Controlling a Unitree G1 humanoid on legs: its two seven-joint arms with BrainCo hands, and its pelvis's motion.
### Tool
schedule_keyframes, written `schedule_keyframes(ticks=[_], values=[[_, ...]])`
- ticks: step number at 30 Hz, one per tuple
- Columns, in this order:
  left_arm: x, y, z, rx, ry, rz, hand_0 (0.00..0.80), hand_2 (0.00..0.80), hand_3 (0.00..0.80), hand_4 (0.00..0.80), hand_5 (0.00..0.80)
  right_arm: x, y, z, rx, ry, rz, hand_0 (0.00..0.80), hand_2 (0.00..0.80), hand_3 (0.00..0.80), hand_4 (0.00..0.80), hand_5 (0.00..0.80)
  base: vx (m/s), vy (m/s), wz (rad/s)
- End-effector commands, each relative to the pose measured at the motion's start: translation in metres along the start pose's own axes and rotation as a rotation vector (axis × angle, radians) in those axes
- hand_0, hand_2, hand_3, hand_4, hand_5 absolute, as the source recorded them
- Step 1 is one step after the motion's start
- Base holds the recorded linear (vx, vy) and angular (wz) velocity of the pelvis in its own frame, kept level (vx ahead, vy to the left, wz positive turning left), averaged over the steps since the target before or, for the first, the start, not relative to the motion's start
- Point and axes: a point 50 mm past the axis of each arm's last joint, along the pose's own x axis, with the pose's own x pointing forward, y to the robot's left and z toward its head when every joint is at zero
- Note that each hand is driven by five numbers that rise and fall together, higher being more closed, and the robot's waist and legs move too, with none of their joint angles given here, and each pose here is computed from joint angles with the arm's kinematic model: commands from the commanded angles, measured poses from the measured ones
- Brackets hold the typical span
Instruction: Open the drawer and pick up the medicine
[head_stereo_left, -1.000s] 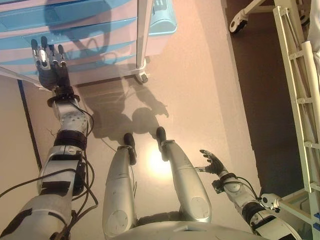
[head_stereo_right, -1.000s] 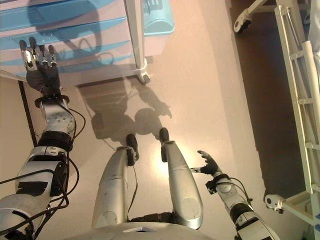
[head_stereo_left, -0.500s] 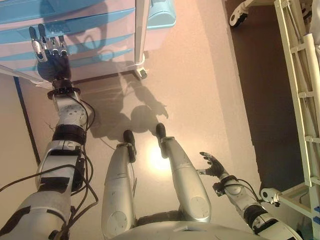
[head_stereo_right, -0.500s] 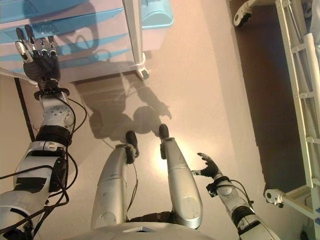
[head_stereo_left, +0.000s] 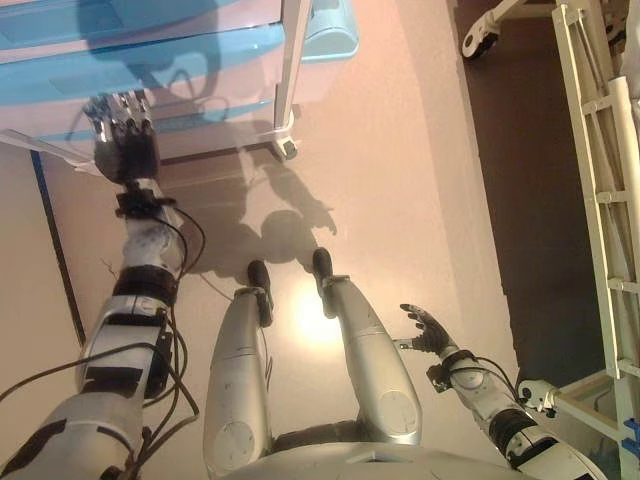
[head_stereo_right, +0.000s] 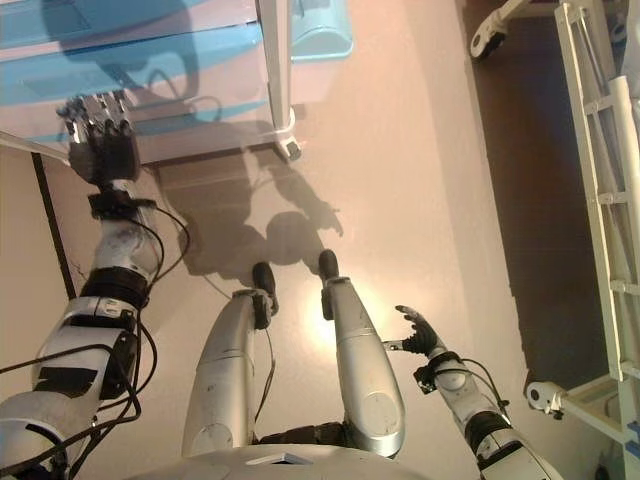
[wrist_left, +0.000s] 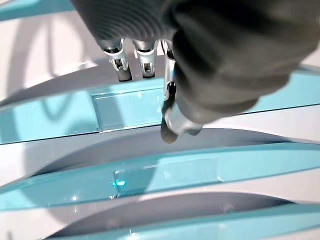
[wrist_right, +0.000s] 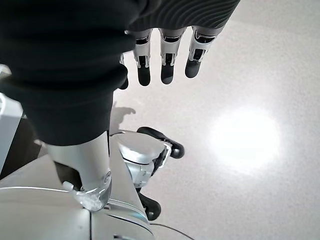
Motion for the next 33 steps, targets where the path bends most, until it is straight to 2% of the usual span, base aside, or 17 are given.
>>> schedule_keyframes(ticks=[1,5,10,15,18,24,28,32,33], values=[[0.061,-0.129,-0.032,-0.114,0.134,-0.897,0.8,0.8,0.8,0.8,0.8,-0.014,0.0,-0.017,-0.052,0.034,0.034,0.0,0.0,0.0,0.0,0.0,0.01,-0.042,0.04],[0.016,-0.077,0.002,-0.123,0.026,-0.743,0.8,0.8,0.8,0.8,0.8,-0.019,-0.002,-0.023,-0.06,0.052,0.008,0.0,0.0,0.0,0.0,0.0,0.0,-0.004,0.1],[-0.085,-0.009,0.033,-0.088,-0.058,-0.417,0.8,0.8,0.8,0.8,0.8,-0.025,-0.004,-0.032,-0.075,0.092,-0.015,0.0,0.0,0.0,0.0,0.0,-0.018,-0.019,0.14],[-0.186,0.032,0.061,-0.06,-0.06,-0.019,0.8,0.8,0.8,0.8,0.8,-0.032,-0.007,-0.044,-0.09,0.129,0.001,0.0,0.0,0.0,0.0,0.0,0.017,-0.099,0.43],[-0.242,0.043,0.069,-0.018,0.006,0.239,0.8,0.8,0.8,0.8,0.8,-0.036,-0.014,-0.052,-0.105,0.157,0.01,0.0,0.0,0.0,0.0,0.0,0.028,-0.085,0.38],[-0.321,0.048,0.072,0.018,0.197,0.69,0.8,0.8,0.8,0.8,0.8,-0.041,-0.022,-0.064,-0.097,0.21,0.005,0.0,0.0,0.0,0.0,0.0,0.028,-0.045,0.32],[-0.359,0.047,0.069,0.053,0.417,0.956,0.8,0.8,0.8,0.8,0.8,-0.044,-0.022,-0.07,-0.076,0.244,-0.006,0.0,0.0,0.0,0.0,0.0,0.037,-0.026,0.33],[-0.379,0.042,0.067,0.114,0.583,1.04,0.8,0.8,0.8,0.8,0.8,-0.048,-0.022,-0.075,-0.052,0.26,-0.015,0.0,0.0,0.0,0.0,0.0,0.028,-0.002,0.23],[-0.38,0.042,0.067,0.131,0.61,1.037,0.577,0.577,0.577,0.577,0.577,-0.048,-0.022,-0.076,-0.047,0.261,-0.017,0.0,0.0,0.0,0.0,0.0,0.022,0.015,0.07]])
